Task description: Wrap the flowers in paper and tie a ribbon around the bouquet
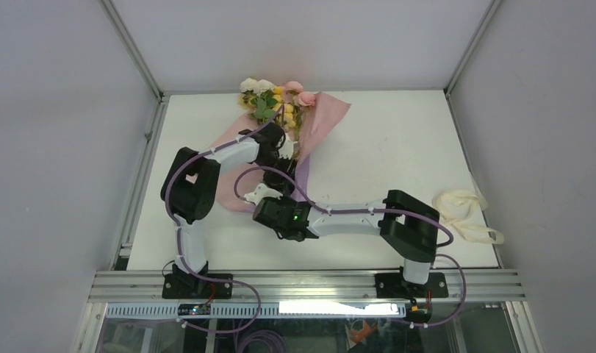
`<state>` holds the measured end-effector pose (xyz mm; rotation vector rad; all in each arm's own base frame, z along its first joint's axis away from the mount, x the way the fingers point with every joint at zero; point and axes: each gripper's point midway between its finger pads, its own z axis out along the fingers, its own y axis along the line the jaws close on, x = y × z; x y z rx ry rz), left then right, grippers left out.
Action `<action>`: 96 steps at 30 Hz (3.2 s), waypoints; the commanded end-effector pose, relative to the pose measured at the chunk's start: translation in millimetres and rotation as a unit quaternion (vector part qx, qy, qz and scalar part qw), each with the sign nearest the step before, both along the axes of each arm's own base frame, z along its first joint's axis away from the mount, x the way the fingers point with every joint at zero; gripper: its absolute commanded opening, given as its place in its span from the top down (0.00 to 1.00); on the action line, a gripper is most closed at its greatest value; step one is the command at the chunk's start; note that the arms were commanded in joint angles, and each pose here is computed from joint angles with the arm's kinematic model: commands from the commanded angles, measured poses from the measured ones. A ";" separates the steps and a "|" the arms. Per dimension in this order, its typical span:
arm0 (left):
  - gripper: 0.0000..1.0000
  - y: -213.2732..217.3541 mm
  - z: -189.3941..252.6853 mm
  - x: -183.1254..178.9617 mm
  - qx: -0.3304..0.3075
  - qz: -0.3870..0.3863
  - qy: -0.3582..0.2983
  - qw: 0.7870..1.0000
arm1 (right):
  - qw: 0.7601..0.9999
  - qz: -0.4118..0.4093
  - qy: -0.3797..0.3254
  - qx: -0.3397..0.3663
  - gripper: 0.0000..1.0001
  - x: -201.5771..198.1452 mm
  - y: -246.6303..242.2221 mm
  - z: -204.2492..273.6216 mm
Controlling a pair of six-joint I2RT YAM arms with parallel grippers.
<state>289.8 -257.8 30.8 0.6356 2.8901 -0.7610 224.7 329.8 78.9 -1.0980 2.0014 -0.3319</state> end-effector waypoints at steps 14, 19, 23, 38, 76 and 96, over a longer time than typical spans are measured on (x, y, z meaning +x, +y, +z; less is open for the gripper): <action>0.01 29.0 169.5 69.9 -0.214 0.090 -0.123 0.965 | 0.986 0.133 0.011 -0.100 1.00 1.3 38.2 -17.9; 0.01 4.5 195.9 54.5 -0.216 0.063 -0.163 0.961 | 0.983 0.139 0.010 -0.118 1.00 2.4 36.0 -18.7; 0.01 -18.8 188.9 65.0 -0.163 0.052 -0.202 0.964 | 0.983 0.142 0.013 -0.120 1.00 1.6 35.5 -18.7; 0.01 -38.9 148.5 111.3 0.044 -0.048 -0.352 0.934 | 0.979 0.152 0.020 -0.134 1.00 1.2 37.7 -23.2; 1.00 93.0 1.2 128.4 0.074 0.225 -0.054 0.970 | 0.968 0.199 0.150 0.012 0.41 -56.1 41.7 72.0; 1.00 92.1 18.7 130.3 0.027 0.247 -0.032 0.968 | 0.773 -0.042 0.466 0.429 1.00 0.8 36.8 -30.0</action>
